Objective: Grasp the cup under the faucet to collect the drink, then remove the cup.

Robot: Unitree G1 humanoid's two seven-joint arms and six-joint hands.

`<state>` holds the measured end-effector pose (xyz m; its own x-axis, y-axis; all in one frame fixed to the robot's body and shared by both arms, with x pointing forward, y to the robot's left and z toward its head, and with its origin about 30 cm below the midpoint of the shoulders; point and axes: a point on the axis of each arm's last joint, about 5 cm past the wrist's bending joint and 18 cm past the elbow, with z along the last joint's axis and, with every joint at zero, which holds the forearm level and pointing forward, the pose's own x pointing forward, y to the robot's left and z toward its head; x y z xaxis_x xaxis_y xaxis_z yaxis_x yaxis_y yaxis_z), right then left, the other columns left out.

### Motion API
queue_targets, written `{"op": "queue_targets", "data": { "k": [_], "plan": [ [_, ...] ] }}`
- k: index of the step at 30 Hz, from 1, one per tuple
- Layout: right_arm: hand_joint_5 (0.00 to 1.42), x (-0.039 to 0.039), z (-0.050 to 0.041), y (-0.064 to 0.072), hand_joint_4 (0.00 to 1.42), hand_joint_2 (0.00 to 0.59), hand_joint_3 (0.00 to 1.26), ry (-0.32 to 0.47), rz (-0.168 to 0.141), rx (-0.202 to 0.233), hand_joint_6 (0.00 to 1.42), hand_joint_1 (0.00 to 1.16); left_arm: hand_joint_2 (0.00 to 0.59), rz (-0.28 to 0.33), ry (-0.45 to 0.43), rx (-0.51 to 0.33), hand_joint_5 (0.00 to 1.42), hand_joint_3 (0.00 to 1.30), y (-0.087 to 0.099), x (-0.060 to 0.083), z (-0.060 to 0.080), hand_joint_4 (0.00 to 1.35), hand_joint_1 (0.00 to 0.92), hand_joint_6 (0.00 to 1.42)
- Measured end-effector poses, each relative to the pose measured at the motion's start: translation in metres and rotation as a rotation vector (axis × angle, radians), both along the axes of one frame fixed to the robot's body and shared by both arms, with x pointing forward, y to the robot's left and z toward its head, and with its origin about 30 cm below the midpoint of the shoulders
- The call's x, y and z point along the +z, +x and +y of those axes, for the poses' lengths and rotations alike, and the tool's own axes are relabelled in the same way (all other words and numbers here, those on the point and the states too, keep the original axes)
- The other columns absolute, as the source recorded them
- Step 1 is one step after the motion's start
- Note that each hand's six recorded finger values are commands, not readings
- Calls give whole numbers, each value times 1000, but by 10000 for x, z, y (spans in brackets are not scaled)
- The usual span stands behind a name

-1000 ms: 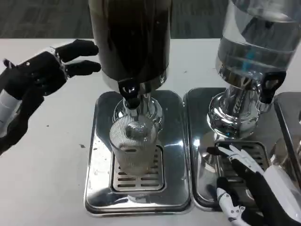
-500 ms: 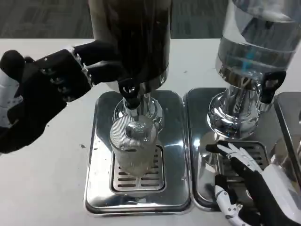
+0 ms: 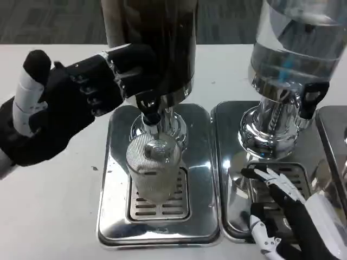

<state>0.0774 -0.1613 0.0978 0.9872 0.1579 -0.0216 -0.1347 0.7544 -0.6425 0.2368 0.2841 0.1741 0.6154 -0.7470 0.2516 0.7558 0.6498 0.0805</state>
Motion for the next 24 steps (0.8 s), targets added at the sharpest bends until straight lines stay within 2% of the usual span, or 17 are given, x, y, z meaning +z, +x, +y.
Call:
{"op": "queue_targets", "data": {
  "k": [16, 24],
  "plan": [
    [51, -24, 55, -34, 96, 586, 219, 15, -1, -21, 192, 514, 41, 22, 8, -66, 118, 128, 168, -24, -195, 11, 0, 60],
    [59, -26, 61, -39, 96, 586, 219, 17, -3, -26, 192, 512, 41, 48, -6, -87, 105, 115, 216, -101, -294, 0, 0, 56]
  ]
}}
